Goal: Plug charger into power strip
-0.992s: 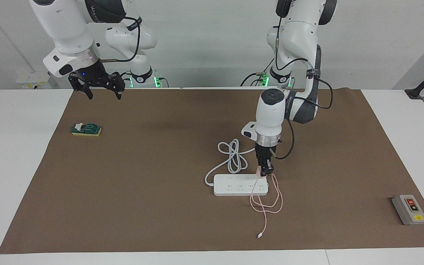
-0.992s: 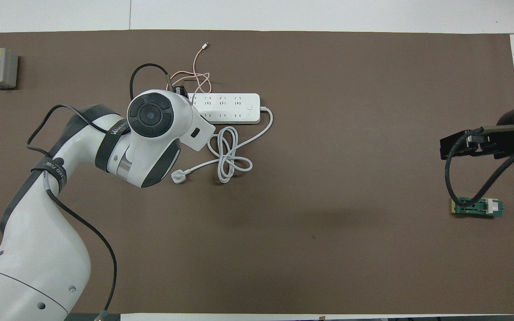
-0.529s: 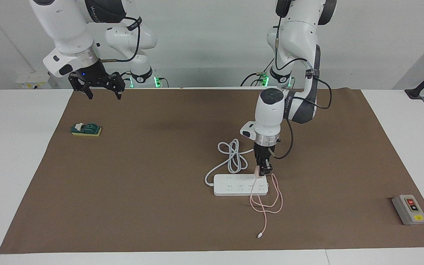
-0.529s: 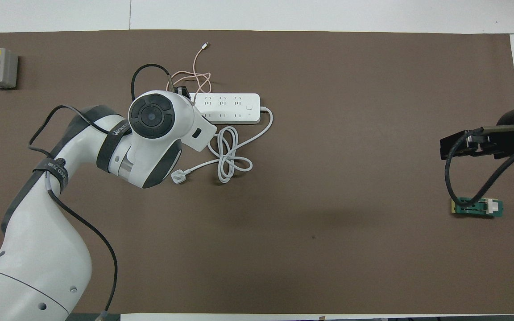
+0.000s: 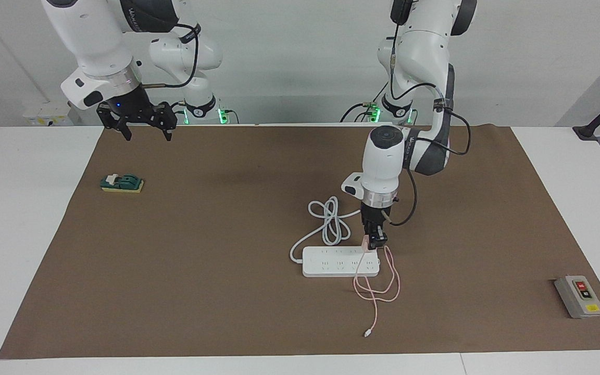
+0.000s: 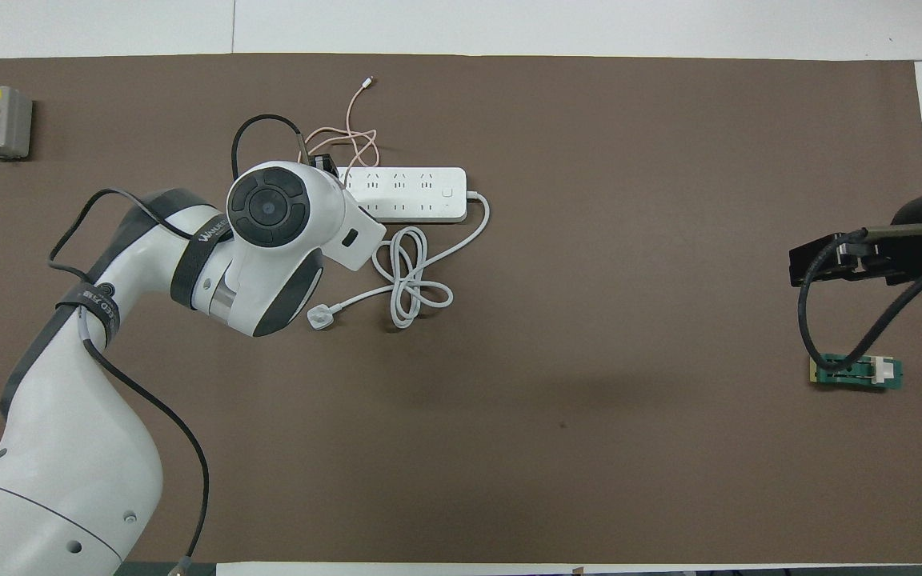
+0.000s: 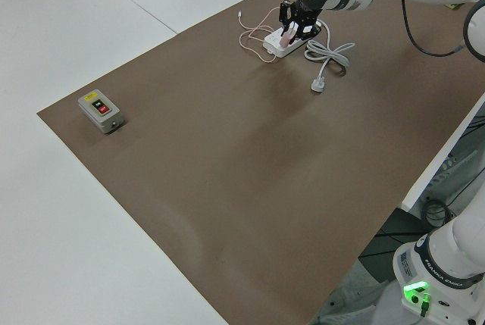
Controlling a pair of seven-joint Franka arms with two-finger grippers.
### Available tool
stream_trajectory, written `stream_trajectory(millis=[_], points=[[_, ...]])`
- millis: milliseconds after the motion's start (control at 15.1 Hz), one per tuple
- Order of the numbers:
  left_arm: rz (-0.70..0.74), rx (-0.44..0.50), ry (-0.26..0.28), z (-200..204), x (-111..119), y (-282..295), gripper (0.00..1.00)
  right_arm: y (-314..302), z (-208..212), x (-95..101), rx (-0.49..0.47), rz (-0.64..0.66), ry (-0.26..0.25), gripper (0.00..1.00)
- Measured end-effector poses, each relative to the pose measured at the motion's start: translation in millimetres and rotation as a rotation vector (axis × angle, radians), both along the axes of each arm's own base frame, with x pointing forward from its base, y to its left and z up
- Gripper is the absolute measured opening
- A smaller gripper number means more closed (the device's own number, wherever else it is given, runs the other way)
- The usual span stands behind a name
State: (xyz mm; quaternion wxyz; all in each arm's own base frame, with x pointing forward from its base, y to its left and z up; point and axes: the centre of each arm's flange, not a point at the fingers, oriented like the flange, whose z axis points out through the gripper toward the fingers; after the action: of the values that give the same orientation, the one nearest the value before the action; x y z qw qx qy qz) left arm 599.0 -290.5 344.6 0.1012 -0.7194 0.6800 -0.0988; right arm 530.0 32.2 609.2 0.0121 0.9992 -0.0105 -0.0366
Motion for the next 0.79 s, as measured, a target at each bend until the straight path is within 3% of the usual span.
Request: stream_trajectory(millis=[463,793], points=[[-0.036,0.022,0.014,-2,2,-2,0.29,0,0,0.0,0.000,0.000,0.000,1.00],[-0.008,0.003,0.128,1,25,0,0.29,0,0,0.0,0.000,0.000,0.000,1.00]])
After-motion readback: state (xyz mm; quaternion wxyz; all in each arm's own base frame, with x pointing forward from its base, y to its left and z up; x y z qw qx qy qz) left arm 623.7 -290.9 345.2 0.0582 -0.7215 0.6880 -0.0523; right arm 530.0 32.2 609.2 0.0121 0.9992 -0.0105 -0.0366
